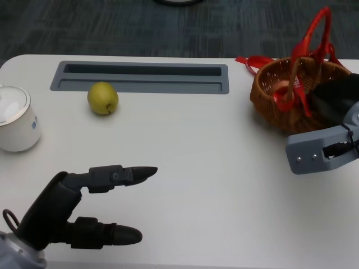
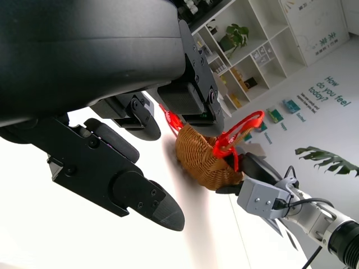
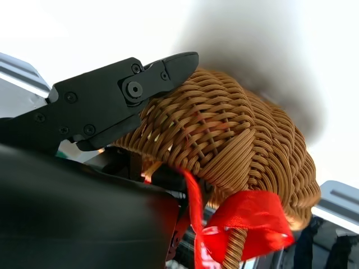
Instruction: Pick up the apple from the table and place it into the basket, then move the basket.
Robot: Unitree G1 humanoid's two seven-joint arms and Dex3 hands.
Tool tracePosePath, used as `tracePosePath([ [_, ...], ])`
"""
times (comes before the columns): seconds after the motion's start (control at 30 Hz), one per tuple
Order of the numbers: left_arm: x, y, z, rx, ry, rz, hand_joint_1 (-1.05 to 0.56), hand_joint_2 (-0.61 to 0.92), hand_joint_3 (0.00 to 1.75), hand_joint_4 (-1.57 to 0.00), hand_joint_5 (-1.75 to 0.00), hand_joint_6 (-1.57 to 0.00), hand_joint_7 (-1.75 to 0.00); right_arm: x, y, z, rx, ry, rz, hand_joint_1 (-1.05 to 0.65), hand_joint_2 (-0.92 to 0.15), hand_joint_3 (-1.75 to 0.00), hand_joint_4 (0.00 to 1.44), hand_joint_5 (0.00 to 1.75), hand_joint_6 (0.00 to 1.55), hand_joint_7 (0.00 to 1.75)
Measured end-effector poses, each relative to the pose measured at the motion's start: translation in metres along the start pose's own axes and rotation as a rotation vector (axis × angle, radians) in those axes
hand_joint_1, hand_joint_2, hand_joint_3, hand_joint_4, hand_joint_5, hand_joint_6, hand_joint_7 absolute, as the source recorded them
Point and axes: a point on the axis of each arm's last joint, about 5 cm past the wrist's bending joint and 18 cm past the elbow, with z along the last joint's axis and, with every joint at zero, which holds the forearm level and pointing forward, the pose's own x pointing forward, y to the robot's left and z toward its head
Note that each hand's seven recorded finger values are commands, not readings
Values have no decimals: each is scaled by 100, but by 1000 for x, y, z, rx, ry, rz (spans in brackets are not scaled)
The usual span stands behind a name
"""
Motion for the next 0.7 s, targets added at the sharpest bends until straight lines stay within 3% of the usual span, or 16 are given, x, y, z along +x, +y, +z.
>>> tracePosePath([
  [0.07, 0, 0, 0, 1, -2, 0, -49, 70, 0, -83, -1, -79, -1, 0, 0, 0, 4, -9, -12, -75, -92, -3, 70, 60, 75, 29],
  [0.13, 1, 1, 0, 2, -5, 0, -50, 70, 0, -83, -1, -79, 0, 0, 0, 0, 17, -18, -15, -80, -92, -1, 75, 20, 72, 7],
  [0.17, 2, 1, 0, 3, -7, -1, -50, 70, 0, -83, -1, -79, 0, 0, -1, 1, 26, -22, -15, -82, -92, -1, 72, 11, 68, 3],
  [0.27, 4, 1, 1, 5, -13, -1, -49, 69, 0, -83, 0, -79, 0, 0, -2, 1, 58, -32, -11, -91, -92, -1, 57, 1, 55, 0],
  [0.47, 5, 2, 0, 4, -16, -1, -49, 69, 0, -83, 0, -78, 0, 3, -8, 6, 170, -56, -6, -104, -92, -1, 23, 0, 28, 0],
  [0.7, 5, 2, -1, -3, -12, 1, -50, 69, 0, -83, 0, -79, 0, 5, -11, 11, 214, -85, 2, -105, -88, 0, 2, 0, 8, 0],
])
